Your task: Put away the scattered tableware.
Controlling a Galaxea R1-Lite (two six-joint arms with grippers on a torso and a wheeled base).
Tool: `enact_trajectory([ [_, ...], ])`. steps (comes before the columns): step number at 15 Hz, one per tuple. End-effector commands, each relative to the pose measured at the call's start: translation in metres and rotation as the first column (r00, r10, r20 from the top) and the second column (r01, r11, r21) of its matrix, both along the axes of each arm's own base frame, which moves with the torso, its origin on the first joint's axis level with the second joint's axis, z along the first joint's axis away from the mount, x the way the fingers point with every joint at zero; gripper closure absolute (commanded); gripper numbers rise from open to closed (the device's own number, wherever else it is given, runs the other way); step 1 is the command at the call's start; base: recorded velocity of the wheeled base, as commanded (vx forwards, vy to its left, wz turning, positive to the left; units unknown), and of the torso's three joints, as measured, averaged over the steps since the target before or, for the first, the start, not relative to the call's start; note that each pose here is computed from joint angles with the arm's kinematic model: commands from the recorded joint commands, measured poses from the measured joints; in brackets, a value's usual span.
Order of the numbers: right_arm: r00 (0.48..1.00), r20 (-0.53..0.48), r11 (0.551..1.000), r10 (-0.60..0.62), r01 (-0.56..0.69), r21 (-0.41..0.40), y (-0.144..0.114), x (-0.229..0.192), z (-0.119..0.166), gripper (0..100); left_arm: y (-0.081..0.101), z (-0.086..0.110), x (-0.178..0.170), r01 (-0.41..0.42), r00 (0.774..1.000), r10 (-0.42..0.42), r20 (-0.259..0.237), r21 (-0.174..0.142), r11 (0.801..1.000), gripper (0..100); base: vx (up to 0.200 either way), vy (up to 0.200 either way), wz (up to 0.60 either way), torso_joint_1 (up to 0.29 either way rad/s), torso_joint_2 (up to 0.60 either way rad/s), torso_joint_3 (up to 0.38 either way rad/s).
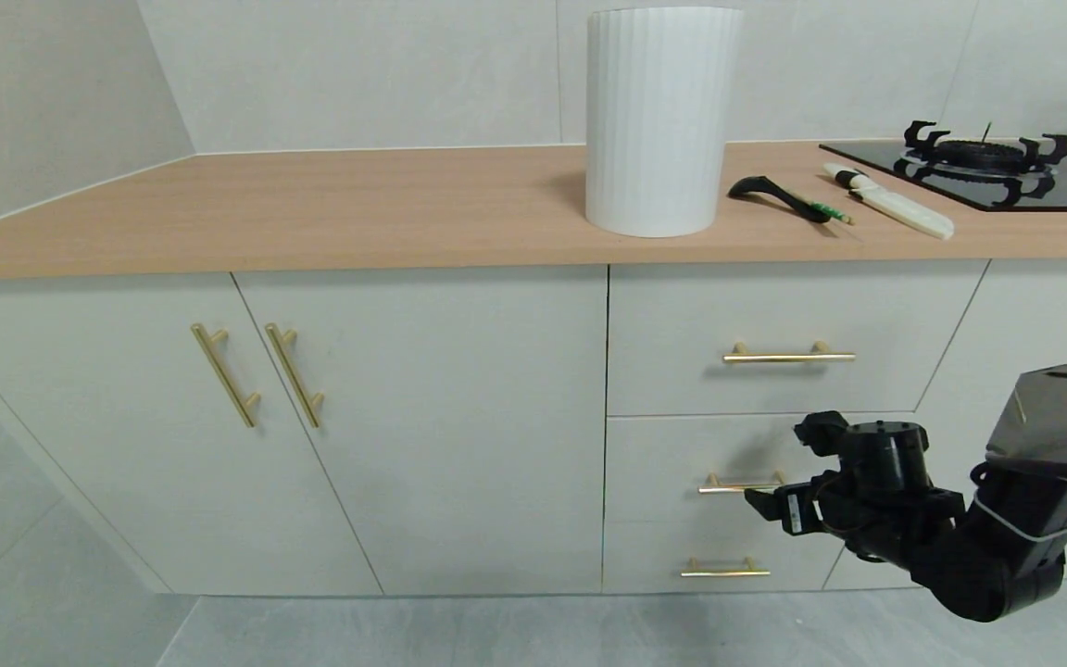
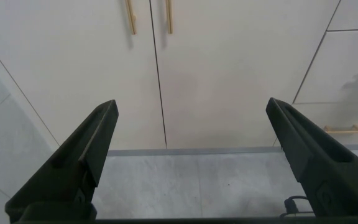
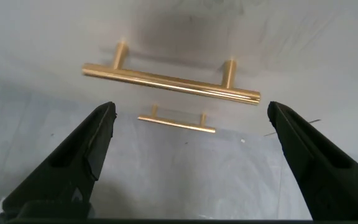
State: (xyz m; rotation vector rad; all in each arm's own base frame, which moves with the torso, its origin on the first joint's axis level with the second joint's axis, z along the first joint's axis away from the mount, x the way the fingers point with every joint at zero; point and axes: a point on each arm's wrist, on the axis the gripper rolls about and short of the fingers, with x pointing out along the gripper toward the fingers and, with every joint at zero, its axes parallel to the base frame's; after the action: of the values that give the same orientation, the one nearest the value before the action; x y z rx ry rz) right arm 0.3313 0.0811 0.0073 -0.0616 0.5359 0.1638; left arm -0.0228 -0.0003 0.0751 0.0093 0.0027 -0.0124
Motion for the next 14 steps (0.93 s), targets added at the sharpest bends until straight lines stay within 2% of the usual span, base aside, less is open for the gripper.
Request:
enact_trajectory([
  [1,1.000,-0.009,1.000,-0.020,0.020,-0.014,0.002,0.006,-0.016,0,0.000,0.000,0.000,0.001,1.000,-0.001,0.000,0.000,1.000,0,0.000,0.000,0.00,0.000,0.00,0.000],
  [5,0.999,0.023,0.999,-0.039,0.039,-0.007,0.009,0.015,-0.027,0,0.000,0.000,0.000,0.001,1.000,-0.001,0.000,0.000,1.000,0,0.000,0.000,0.00,0.000,0.00,0.000],
  [6,0.995,0.036,0.996,-0.094,0.094,-0.003,0.012,0.024,-0.034,0,0.000,0.000,0.000,0.000,1.000,0.000,0.000,0.000,1.000,0,0.000,0.000,0.00,0.000,0.00,0.000],
  [8,0.993,0.046,0.994,-0.107,0.107,0.006,0.013,0.028,-0.037,0,0.000,0.000,0.000,0.000,1.000,0.000,0.000,0.000,1.000,0,0.000,0.000,0.00,0.000,0.00,0.000],
  [14,0.994,0.018,0.994,-0.105,0.105,-0.010,0.012,0.025,-0.047,0,0.000,0.000,0.000,0.000,1.000,0.000,0.000,0.000,1.000,0,0.000,0.000,0.00,0.000,0.00,0.000],
])
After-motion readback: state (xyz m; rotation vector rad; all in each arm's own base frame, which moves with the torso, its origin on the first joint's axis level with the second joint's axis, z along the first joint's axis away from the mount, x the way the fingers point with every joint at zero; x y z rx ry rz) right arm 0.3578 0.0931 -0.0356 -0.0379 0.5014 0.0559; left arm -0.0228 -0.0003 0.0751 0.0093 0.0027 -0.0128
